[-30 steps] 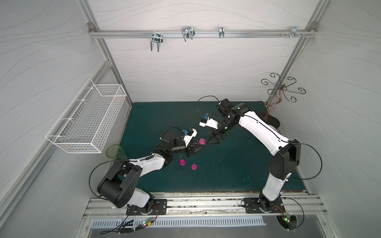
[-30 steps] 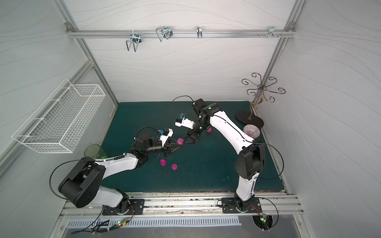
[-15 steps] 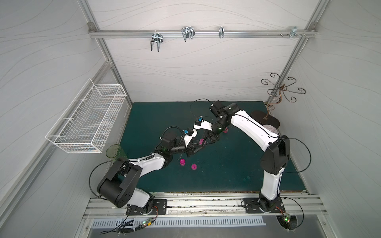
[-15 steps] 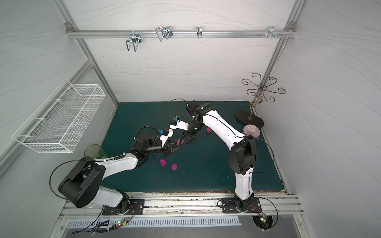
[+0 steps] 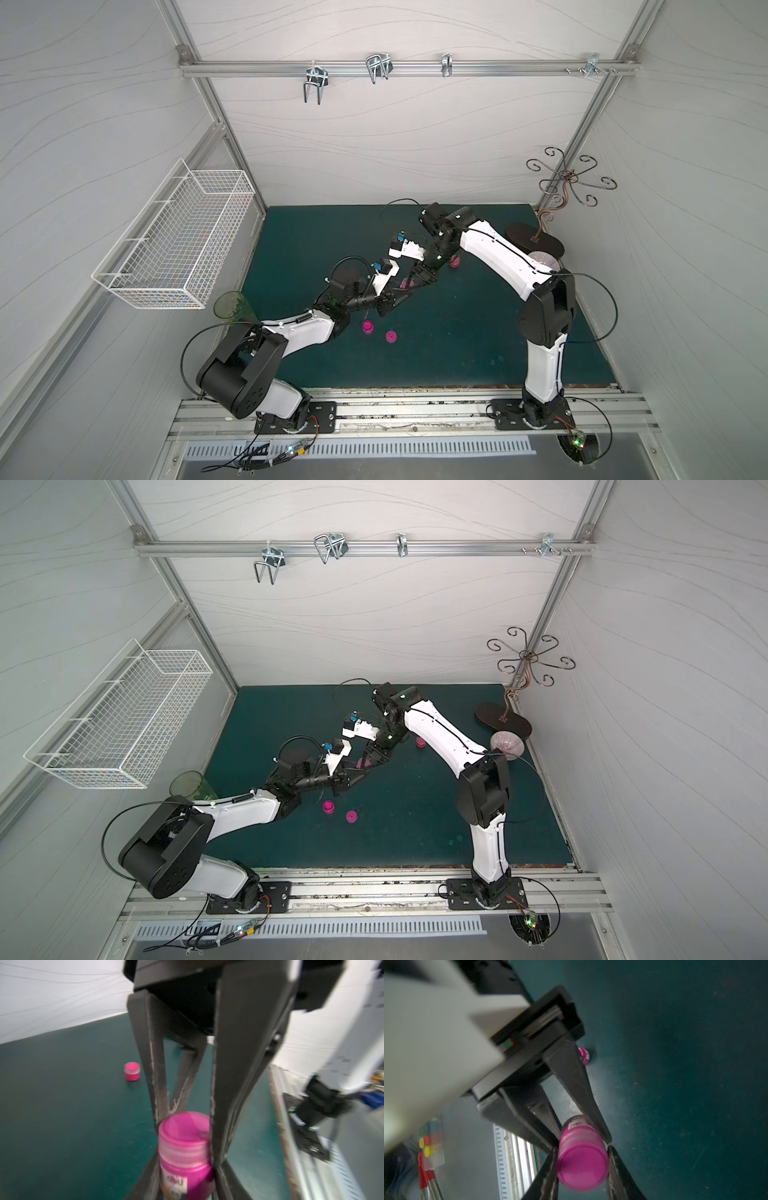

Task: Close the paint jar lid
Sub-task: Screw the lid onto the paint jar, then place the paint jar at the center of the board, then pick up the paint jar from the center of the board.

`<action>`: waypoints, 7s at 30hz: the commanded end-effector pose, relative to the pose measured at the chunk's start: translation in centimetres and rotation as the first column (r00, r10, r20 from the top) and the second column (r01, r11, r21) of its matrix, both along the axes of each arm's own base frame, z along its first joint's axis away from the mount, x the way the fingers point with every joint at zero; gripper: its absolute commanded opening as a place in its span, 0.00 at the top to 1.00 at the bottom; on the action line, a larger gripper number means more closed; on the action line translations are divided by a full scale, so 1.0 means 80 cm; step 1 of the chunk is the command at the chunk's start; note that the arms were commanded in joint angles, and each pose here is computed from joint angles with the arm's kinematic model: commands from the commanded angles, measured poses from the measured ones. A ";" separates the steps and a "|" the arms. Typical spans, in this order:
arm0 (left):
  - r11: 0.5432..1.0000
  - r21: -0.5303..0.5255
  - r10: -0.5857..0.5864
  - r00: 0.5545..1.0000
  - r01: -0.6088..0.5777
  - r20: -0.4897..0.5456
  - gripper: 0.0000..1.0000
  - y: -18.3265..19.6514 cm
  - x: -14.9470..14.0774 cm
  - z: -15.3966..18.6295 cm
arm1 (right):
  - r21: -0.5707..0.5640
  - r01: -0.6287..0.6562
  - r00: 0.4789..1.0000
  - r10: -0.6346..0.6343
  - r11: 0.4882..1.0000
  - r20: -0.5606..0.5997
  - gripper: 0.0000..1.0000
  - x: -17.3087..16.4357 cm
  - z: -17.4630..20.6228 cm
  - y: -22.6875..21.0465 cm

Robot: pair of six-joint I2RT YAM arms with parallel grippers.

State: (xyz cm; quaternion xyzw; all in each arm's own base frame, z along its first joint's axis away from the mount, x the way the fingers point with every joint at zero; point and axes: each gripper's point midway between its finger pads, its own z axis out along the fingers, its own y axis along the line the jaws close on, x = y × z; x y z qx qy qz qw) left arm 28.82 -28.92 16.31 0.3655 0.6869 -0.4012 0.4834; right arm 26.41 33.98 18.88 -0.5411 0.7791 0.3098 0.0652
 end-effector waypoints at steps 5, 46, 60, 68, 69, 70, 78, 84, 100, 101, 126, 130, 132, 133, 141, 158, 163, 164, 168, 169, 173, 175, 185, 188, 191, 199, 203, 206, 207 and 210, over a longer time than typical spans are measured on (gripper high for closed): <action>0.938 -0.139 0.346 0.870 -0.317 0.352 1.00 -0.016 0.070 0.069 | -0.152 0.453 0.854 -0.476 0.879 -0.209 0.71 0.030 -0.049 0.055; 0.878 -0.269 0.470 0.819 -0.395 0.330 1.00 0.020 0.056 0.078 | -0.235 0.456 0.872 -0.483 0.859 -0.074 0.72 0.022 -0.003 0.001; 0.867 -0.092 0.498 0.861 -0.490 0.104 0.00 0.060 0.025 0.063 | -0.305 0.711 0.700 -0.682 0.634 0.214 0.73 0.155 -0.077 -0.112; 0.869 -0.072 0.491 0.871 -0.490 -0.002 0.00 0.086 -0.015 0.072 | -0.278 0.780 0.626 -0.712 0.561 0.319 0.72 0.232 -0.137 -0.117; 0.870 -0.072 0.489 0.872 -0.488 -0.012 0.00 0.087 -0.018 0.072 | -0.281 0.781 0.625 -0.711 0.558 0.322 0.72 0.237 -0.146 -0.117; 0.866 -0.078 0.493 0.870 -0.493 -0.023 0.00 0.091 -0.021 0.074 | -0.285 0.784 0.621 -0.711 0.552 0.331 0.72 0.243 -0.154 -0.116; 0.851 -0.057 0.522 0.852 -0.523 -0.030 0.00 0.110 -0.034 0.067 | -0.289 0.795 0.606 -0.724 0.533 0.331 0.54 0.261 -0.188 -0.110; 0.843 -0.044 0.536 0.844 -0.536 -0.007 0.00 0.111 -0.029 0.071 | -0.147 0.801 0.599 -0.777 0.581 0.193 0.33 0.248 -0.120 -0.090; 0.569 0.153 0.809 0.517 -0.808 -0.281 0.00 0.245 0.077 0.014 | 0.120 0.438 0.883 -0.452 0.891 0.127 0.29 0.022 -0.043 -0.027; 0.552 0.162 0.820 0.497 -0.818 -0.284 0.00 0.253 0.076 0.009 | 0.120 0.409 0.895 -0.423 0.905 0.140 0.29 0.007 -0.053 -0.017; 0.538 0.137 0.837 0.508 -0.832 -0.201 0.00 0.268 0.031 -0.007 | 0.091 0.176 0.946 -0.194 0.980 0.260 0.33 -0.095 -0.155 0.134; 0.530 0.139 0.842 0.500 -0.837 -0.200 0.00 0.270 0.031 -0.008 | 0.063 0.173 0.944 -0.184 0.983 0.273 0.36 -0.092 -0.162 0.140; 0.537 0.134 0.838 0.507 -0.833 -0.203 0.00 0.268 0.030 -0.007 | 0.052 0.177 0.942 -0.185 0.983 0.281 0.37 -0.089 -0.166 0.141; 0.541 0.130 0.835 0.511 -0.831 -0.203 0.00 0.268 0.030 -0.005 | 0.047 0.179 0.942 -0.185 0.983 0.281 0.38 -0.088 -0.169 0.142; 0.538 0.117 0.837 0.512 -0.835 -0.194 0.00 0.269 0.027 -0.004 | 0.023 0.175 0.943 -0.175 0.984 0.283 0.40 -0.087 -0.182 0.146; 0.542 0.124 0.835 0.517 -0.831 -0.188 0.00 0.268 0.028 -0.005 | 0.006 0.180 0.945 -0.175 0.984 0.277 0.62 -0.087 -0.192 0.149; 0.544 0.123 0.834 0.520 -0.830 -0.186 0.00 0.268 0.028 -0.005 | 0.004 0.181 0.945 -0.175 0.983 0.277 0.69 -0.087 -0.192 0.150; 0.544 0.125 0.834 0.519 -0.830 -0.185 0.00 0.268 0.028 -0.005 | 0.002 0.182 0.945 -0.176 0.983 0.277 0.69 -0.086 -0.192 0.149; 0.548 0.124 0.832 0.523 -0.827 -0.185 0.00 0.267 0.028 -0.005 | 0.001 0.193 0.939 -0.185 0.981 0.291 0.71 -0.085 -0.186 0.145; 0.551 0.121 0.830 0.526 -0.826 -0.184 0.00 0.267 0.028 -0.005 | -0.004 0.204 0.934 -0.193 0.979 0.300 0.72 -0.082 -0.184 0.142; 0.557 0.108 0.825 0.535 -0.823 -0.183 0.00 0.265 0.027 -0.002 | -0.006 0.230 0.918 -0.215 0.973 0.333 0.72 -0.076 -0.175 0.133; 0.570 0.094 0.816 0.548 -0.816 -0.183 0.00 0.262 0.026 0.000 | -0.011 0.252 0.909 -0.233 0.968 0.347 0.73 -0.070 -0.171 0.127; 0.676 -0.044 0.721 0.672 -0.736 -0.169 0.00 0.234 0.014 0.026 | -0.002 0.381 0.854 -0.351 0.925 0.385 0.73 -0.028 -0.144 0.068; 0.726 -0.116 0.662 0.734 -0.678 -0.151 0.00 0.219 0.006 0.040 | 0.007 0.411 0.842 -0.382 0.912 0.379 0.73 -0.017 -0.131 0.047; 0.785 -0.196 0.579 0.808 -0.588 -0.107 0.02 0.200 -0.004 0.057 | 0.010 0.432 0.833 -0.404 0.902 0.377 0.73 -0.007 -0.115 0.025; 0.900 -0.370 0.257 0.966 -0.231 0.021 0.02 0.141 -0.039 0.101 | 0.066 0.491 0.819 -0.486 0.869 0.305 0.72 0.017 -0.062 -0.031; 0.902 -0.402 0.188 0.981 -0.157 0.040 0.02 0.124 -0.034 0.116 | 0.104 0.522 0.809 -0.530 0.847 0.253 0.72 0.022 -0.032 -0.054; 0.924 -0.374 0.116 0.990 -0.080 0.074 0.04 0.098 -0.034 0.117 | 0.129 0.547 0.802 -0.562 0.827 0.204 0.72 0.026 -0.011 -0.067; 0.929 -0.365 0.097 0.991 -0.059 0.088 0.06 0.091 -0.034 0.118 | 0.141 0.551 0.802 -0.568 0.823 0.185 0.72 0.026 -0.005 -0.069; 0.944 -0.331 0.051 0.990 -0.003 0.135 0.07 0.073 -0.038 0.116 | 0.171 0.543 0.812 -0.566 0.822 0.145 0.71 0.023 0.012 -0.068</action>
